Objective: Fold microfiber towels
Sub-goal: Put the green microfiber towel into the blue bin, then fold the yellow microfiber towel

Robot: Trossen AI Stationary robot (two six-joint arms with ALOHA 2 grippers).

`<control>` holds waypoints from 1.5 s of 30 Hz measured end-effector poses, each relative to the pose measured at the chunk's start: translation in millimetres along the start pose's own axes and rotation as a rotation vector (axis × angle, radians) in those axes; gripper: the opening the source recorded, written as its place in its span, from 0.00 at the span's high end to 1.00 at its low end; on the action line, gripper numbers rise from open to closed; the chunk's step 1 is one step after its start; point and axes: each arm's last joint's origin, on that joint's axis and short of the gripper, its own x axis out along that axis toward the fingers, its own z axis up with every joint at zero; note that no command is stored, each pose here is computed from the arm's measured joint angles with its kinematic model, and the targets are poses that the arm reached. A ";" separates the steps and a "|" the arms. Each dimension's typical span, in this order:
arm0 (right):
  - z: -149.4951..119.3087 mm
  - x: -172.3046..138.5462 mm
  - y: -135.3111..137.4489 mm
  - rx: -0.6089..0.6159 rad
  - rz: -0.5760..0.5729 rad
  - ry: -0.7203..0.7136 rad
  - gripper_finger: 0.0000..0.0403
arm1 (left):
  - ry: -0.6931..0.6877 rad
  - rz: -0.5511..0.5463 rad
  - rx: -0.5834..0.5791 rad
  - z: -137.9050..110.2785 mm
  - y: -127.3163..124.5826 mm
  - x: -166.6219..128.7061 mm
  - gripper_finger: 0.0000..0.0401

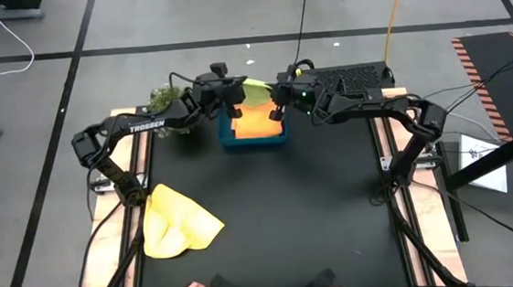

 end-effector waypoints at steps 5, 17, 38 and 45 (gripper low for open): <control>-10.0 4.2 -15.0 0.050 0.064 -0.045 1.00 | -0.032 -0.037 -0.032 -14.7 4.3 10.3 0.99; -19.4 2.8 2.6 0.046 0.227 0.044 1.00 | 0.006 -0.185 -0.037 -21.7 -20.2 21.6 0.98; -16.6 -14.5 47.5 0.207 0.622 0.140 0.67 | 0.282 -0.501 -0.022 -24.5 -59.9 -6.9 0.64; -7.5 -21.3 61.8 0.205 0.676 0.129 0.45 | 0.297 -0.479 -0.074 -12.8 -49.1 -31.0 0.54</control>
